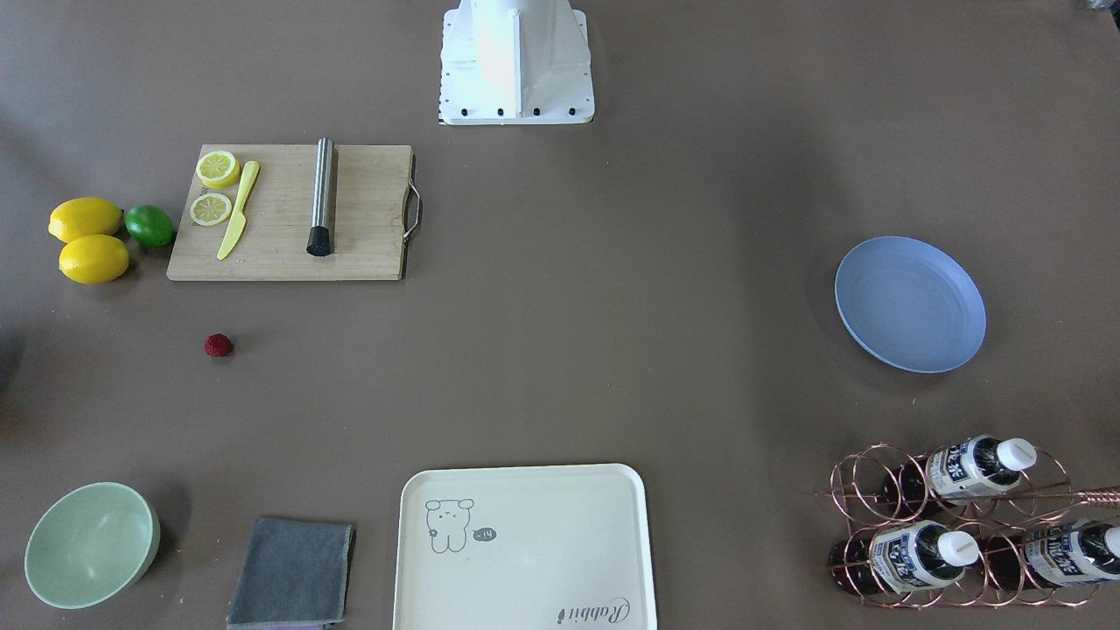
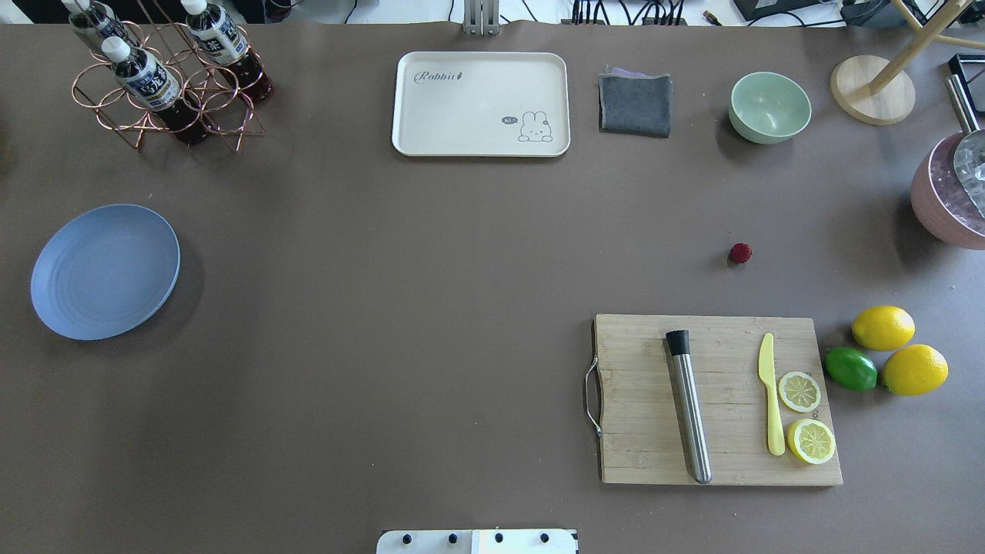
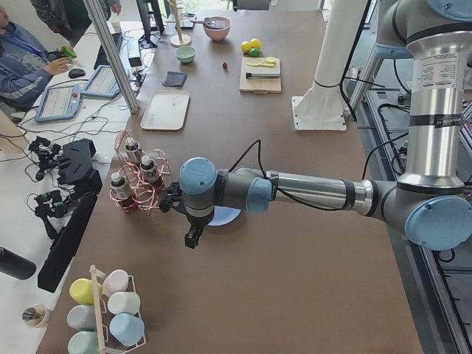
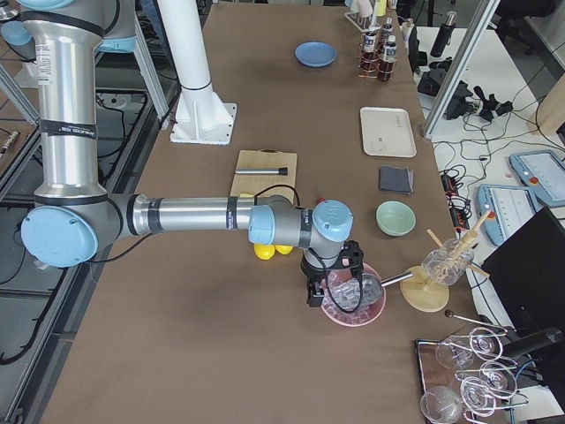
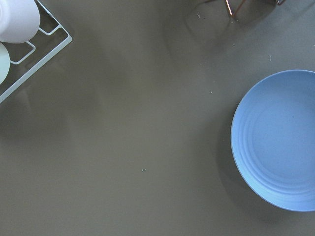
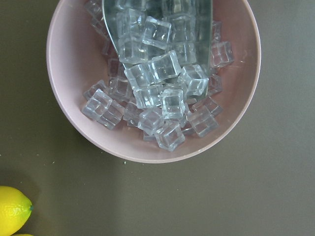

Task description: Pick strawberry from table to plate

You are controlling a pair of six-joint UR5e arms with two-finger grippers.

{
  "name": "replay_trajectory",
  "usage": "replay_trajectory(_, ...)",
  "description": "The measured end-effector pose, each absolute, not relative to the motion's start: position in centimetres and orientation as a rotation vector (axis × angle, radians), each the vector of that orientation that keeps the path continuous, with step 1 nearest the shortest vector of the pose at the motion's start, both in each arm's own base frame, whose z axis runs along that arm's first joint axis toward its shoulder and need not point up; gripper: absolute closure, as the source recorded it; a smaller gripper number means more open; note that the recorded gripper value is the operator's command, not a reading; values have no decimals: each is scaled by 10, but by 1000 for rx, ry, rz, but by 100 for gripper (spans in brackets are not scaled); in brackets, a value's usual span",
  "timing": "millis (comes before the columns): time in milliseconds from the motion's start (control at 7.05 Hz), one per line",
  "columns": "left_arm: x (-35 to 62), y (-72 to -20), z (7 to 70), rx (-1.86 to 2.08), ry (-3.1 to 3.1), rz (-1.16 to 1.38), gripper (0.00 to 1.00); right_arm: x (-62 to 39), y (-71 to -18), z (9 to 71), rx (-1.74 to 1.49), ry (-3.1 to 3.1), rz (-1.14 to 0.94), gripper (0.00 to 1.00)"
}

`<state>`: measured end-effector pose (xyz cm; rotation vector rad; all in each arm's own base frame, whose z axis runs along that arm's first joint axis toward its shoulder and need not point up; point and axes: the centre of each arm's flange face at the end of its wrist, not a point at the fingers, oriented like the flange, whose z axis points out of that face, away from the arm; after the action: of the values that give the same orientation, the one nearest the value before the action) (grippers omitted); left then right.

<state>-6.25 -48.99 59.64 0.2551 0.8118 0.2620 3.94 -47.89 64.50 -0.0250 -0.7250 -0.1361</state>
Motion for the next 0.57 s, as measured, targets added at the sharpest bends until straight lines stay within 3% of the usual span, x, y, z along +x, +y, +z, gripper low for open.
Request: replay_trajectory(568, -63, -507, 587, 327, 809, 264, 1, 39, -482, 640, -15, -726, -137, 0)
